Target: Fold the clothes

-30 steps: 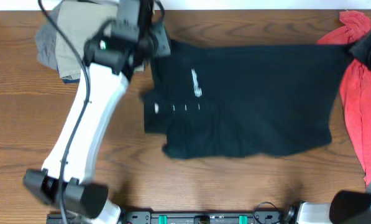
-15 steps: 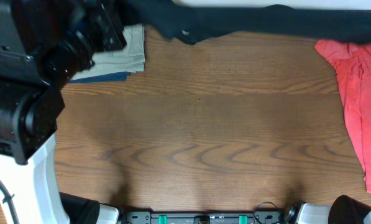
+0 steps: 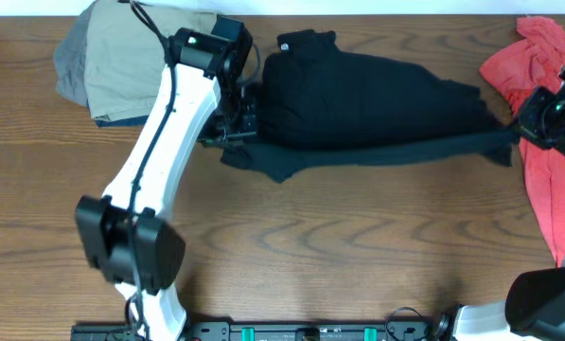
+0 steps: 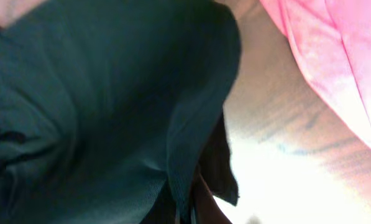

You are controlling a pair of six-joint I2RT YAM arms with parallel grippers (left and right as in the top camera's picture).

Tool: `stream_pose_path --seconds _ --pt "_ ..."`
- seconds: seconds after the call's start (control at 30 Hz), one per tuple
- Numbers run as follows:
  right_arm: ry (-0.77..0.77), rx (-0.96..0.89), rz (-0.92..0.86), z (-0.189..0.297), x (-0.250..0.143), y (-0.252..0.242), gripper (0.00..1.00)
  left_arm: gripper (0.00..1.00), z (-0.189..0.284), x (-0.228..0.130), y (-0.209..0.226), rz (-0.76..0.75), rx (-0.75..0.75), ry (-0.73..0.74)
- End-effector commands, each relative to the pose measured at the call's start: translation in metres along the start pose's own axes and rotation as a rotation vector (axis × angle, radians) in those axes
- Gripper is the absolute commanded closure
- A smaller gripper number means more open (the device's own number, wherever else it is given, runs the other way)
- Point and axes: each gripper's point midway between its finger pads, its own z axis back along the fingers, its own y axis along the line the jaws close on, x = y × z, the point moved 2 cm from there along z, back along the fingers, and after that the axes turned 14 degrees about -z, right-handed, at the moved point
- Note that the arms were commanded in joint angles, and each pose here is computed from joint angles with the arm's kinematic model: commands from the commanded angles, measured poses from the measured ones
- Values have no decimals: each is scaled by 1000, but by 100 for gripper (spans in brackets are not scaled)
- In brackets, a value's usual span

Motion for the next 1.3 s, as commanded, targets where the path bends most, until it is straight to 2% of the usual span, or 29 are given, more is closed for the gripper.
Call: stream_pose_path --seconds 0.0,0.17,0.43,0.57,0.73,0.97,1.17,1.27 --pt "-43 -14 19 23 -11 -7 99 94 41 -26 -16 -25 -44 -70" --pt "-28 -46 7 38 -27 -18 99 94 51 -56 -39 -91 -39 -32" --pt "-105 -145 -56 61 -35 -41 99 94 49 -94 -79 -195 -14 39" --pt "-115 -159 -56 66 -39 -46 99 94 43 -107 -89 -200 20 53" --pt "-85 -204 -60 54 -45 -56 99 94 44 -125 -76 -139 117 16" --pt "-36 -245 -124 18 -59 -80 99 94 58 -161 -53 -78 86 -56" --pt "-17 -265 -152 6 -67 -95 99 94 62 -190 -36 -41 58 -101" --pt "-21 -264 -158 6 -67 -97 99 85 53 -202 -29 -11 55 -83"
